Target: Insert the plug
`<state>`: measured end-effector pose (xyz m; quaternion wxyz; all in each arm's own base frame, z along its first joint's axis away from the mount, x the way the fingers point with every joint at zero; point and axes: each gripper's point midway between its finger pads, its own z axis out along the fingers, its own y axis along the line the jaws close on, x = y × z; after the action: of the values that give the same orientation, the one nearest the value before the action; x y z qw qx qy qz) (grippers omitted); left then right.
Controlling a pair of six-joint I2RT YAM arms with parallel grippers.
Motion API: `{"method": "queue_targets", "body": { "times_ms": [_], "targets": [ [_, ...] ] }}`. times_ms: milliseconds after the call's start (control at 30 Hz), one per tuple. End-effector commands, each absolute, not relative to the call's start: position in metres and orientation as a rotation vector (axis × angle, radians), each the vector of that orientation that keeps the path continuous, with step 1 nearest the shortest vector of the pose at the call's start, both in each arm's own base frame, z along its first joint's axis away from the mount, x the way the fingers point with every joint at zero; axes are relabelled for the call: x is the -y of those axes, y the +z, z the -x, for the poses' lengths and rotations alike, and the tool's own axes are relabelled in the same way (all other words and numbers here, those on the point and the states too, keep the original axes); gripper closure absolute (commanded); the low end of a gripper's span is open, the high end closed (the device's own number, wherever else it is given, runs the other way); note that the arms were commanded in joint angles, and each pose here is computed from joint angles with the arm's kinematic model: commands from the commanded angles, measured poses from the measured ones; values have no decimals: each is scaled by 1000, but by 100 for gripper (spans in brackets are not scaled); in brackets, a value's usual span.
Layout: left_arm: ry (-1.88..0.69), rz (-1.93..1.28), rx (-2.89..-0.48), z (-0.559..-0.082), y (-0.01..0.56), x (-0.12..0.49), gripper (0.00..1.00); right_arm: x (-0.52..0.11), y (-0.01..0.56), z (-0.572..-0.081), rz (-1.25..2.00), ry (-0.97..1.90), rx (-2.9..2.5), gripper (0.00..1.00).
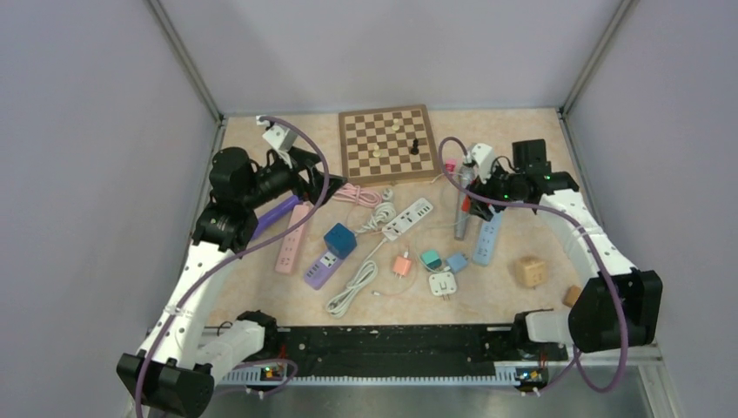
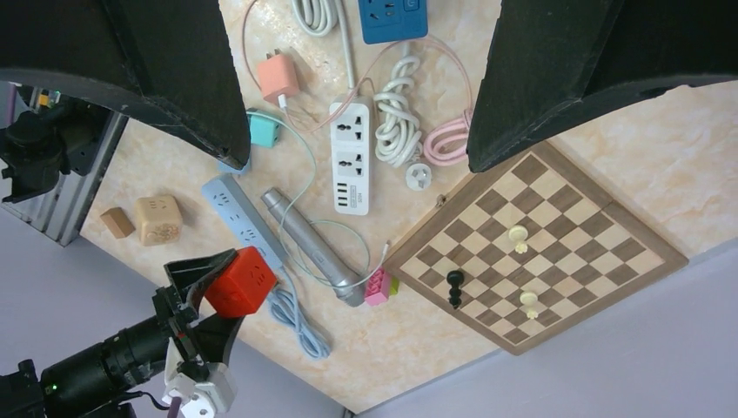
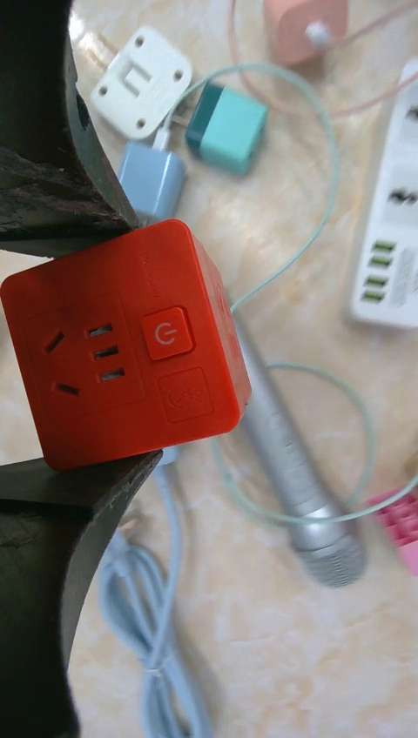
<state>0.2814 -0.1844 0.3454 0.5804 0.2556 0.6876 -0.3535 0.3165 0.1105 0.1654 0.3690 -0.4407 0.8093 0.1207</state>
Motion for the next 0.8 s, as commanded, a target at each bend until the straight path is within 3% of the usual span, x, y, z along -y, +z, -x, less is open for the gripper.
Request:
{"method": "queue_targets", "body": {
  "times_ms": [0,767],
  "targets": [
    [-770,-577,-1599,-285,344,177,1,-67,161,-327,1100,247,-2087,100],
    [-737,-555,-1621,-283,323,174,1,-42,99,-313,1083,399,-2208,100]
  ]
}}
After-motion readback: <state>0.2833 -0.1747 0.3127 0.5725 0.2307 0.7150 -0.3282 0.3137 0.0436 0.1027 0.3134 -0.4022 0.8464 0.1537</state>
